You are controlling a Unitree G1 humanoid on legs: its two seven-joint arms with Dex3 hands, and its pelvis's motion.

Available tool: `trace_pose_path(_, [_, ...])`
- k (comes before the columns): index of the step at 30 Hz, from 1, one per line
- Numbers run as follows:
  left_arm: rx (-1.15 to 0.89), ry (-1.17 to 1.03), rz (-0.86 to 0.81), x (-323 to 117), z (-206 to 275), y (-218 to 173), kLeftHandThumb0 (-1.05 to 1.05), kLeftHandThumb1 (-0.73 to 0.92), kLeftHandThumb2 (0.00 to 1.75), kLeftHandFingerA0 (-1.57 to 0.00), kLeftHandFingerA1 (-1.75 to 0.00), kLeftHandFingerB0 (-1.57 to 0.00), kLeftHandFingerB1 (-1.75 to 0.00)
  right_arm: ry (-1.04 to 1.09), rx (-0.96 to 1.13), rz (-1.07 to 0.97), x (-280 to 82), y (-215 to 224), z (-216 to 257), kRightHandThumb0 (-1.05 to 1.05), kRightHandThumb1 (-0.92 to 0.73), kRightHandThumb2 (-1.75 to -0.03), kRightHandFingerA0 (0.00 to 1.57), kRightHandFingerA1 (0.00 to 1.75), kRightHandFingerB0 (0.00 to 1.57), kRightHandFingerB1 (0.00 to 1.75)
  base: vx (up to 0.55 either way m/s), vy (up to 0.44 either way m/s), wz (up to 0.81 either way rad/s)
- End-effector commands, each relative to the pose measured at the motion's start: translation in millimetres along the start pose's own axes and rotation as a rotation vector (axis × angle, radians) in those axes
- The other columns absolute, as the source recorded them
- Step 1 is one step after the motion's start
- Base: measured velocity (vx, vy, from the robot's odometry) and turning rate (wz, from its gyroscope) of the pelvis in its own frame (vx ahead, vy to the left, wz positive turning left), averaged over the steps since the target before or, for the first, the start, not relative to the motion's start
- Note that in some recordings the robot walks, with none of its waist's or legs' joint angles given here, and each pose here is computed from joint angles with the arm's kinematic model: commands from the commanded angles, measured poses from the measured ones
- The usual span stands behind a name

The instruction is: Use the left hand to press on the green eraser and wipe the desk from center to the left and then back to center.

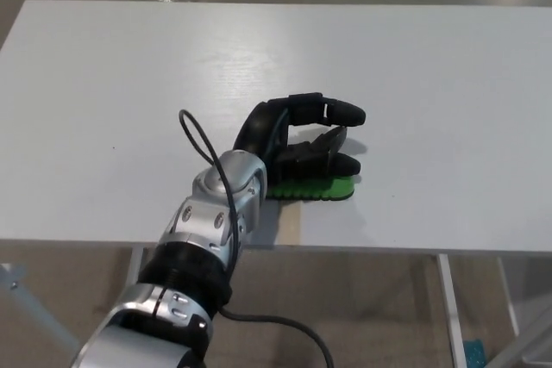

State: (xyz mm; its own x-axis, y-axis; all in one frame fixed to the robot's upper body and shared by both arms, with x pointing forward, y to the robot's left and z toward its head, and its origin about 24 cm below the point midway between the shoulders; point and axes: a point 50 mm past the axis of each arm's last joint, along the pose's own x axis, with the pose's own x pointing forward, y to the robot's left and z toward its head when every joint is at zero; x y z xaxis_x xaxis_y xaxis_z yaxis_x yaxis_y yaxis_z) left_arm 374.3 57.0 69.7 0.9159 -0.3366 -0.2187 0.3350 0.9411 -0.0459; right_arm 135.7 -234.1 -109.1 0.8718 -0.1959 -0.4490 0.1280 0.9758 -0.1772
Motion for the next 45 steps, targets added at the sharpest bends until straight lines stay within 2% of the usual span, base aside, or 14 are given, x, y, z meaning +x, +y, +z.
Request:
trace_pose_path(1, [-0.019, 0.033, 0.014, -5, -21, 1, -0.19, 0.84, 0.66, -1.11, -0.61, -0.86, -0.88, -0.004, 0.023, 0.013, -2, 2, -2, -0.48, -0.8, -0.65, 0.72, 0.51, 0.58, 0.39, 0.0, 0.0, 0.0])
trace_pose_path(9, [-0.022, 0.042, 0.026, -12, -39, 5, -0.19, 0.84, 0.66, -1.11, -0.61, -0.89, -0.85, -0.008, 0.0, 0.017, -2, 1, -1, -0.48, -0.8, -0.64, 0.72, 0.51, 0.58, 0.39, 0.0, 0.0, 0.0])
trace_pose_path(21, [-0.045, 0.046, 0.12, -26, -53, 43, -0.18, 0.84, 0.66, -1.12, -0.61, -0.93, -0.84, -0.005, 0.002, 0.01, -2, 0, -2, -0.48, -0.8, -0.64, 0.73, 0.52, 0.58, 0.39, 0.0, 0.0, 0.0])
trace_pose_path(23, [-0.036, 0.043, 0.164, -32, -52, 68, -0.19, 0.85, 0.66, -1.13, -0.62, -0.91, -0.84, 0.0, 0.008, 0.01, -2, 2, -2, -0.48, -0.8, -0.64, 0.73, 0.52, 0.58, 0.39, 0.0, 0.0, 0.0])
trace_pose_path(39, [0.053, 0.034, 0.362, -77, -41, 174, -0.16, 0.82, 0.66, -1.13, -0.6, -0.92, -0.84, 0.013, 0.017, 0.003, -3, 2, -5, -0.47, -0.8, -0.64, 0.73, 0.52, 0.58, 0.39, 0.0, 0.0, 0.0])
trace_pose_path(45, [0.085, 0.087, 0.471, -101, -38, 211, -0.15, 0.81, 0.65, -1.12, -0.56, -0.9, -0.73, 0.019, 0.016, 0.004, -1, -3, -5, -0.48, -0.81, -0.65, 0.73, 0.52, 0.58, 0.39, 0.0, 0.0, 0.0])
